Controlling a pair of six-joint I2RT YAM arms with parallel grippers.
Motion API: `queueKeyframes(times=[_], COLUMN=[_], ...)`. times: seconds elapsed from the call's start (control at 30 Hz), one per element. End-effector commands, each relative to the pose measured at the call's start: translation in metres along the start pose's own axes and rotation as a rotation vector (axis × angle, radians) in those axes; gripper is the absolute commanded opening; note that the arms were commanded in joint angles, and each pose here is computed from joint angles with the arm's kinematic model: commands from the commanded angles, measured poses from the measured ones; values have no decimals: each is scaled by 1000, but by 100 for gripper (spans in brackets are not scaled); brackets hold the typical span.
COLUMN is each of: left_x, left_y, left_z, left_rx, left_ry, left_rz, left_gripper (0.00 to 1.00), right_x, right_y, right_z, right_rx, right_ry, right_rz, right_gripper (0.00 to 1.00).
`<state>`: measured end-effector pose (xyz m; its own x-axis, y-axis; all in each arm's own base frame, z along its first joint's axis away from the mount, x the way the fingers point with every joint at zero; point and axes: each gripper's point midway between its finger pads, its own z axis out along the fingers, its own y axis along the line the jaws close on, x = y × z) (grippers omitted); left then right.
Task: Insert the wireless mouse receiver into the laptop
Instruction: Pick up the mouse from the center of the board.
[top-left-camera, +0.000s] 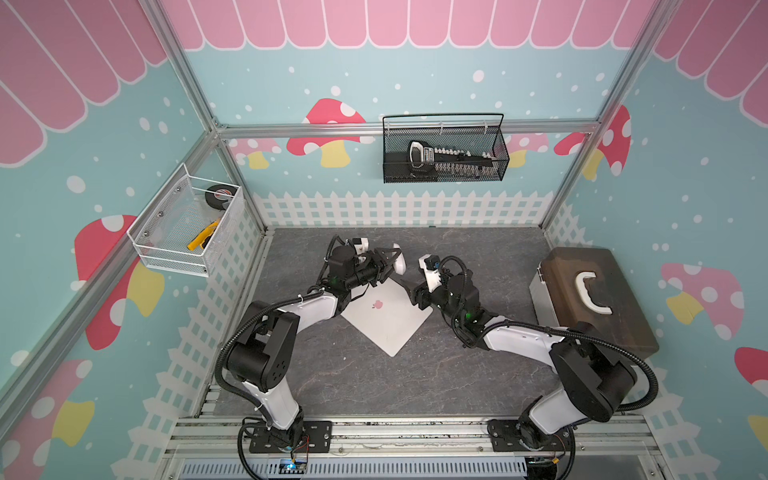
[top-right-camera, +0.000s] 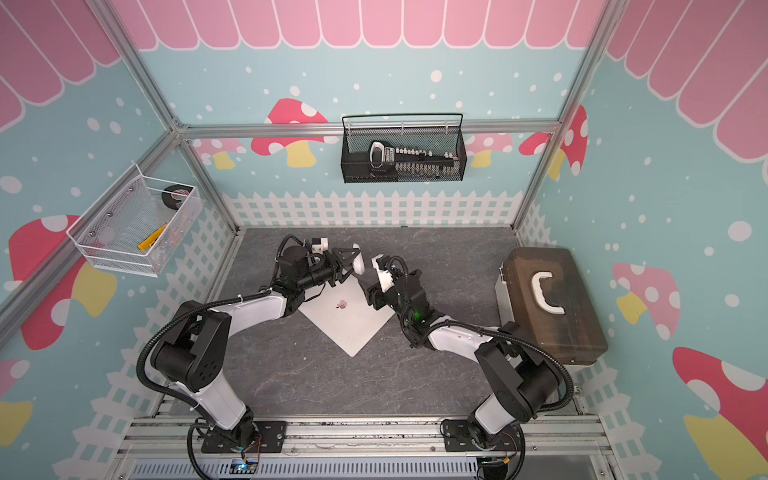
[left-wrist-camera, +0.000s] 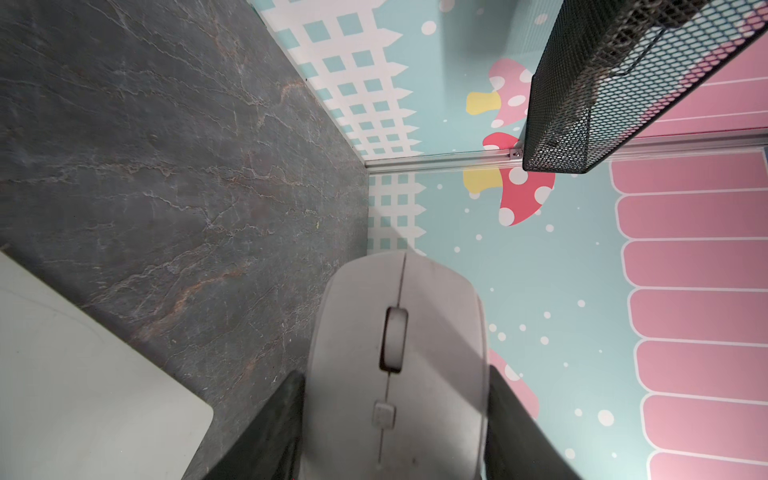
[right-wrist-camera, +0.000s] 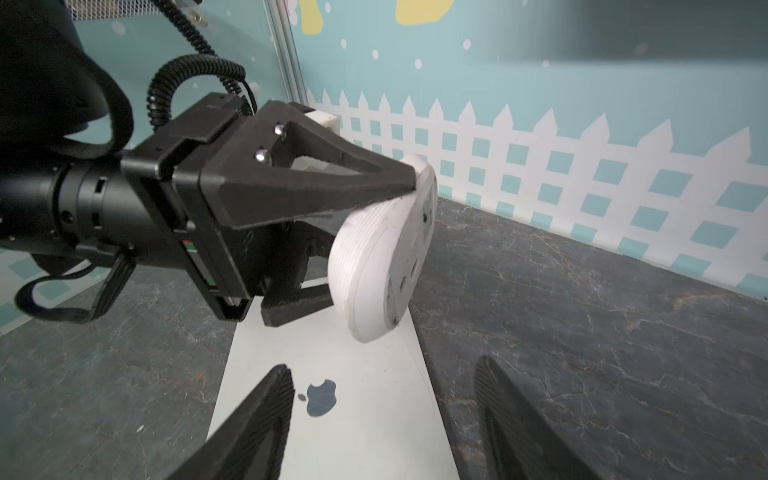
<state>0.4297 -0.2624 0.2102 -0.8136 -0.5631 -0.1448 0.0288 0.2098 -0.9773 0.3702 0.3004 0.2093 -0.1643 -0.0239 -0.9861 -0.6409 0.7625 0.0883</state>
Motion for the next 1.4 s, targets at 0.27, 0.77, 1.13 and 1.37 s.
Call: queueKeyframes(times=[0.27,0.77,1.13,1.37], left_x=[8,18,17,-12], left_y=[-27,-43,-40,-25], left_z=[-1,-1,-4,-41], left_rx=[15,-1,-49,-323], left_ry=[24,64,88,190], left_rz=[57,91,118,166], left_gripper=[27,27,68,99], right_x=[-28,-27,-38,-11], right_y=[10,-3,-4,-9], right_z=[25,33,20,6], right_rx=[-18,62,78,133], right_ry=[-106,-112,-103,58], right_rz=[-33,-70,-164,-448], right_gripper=[65,35,23,24])
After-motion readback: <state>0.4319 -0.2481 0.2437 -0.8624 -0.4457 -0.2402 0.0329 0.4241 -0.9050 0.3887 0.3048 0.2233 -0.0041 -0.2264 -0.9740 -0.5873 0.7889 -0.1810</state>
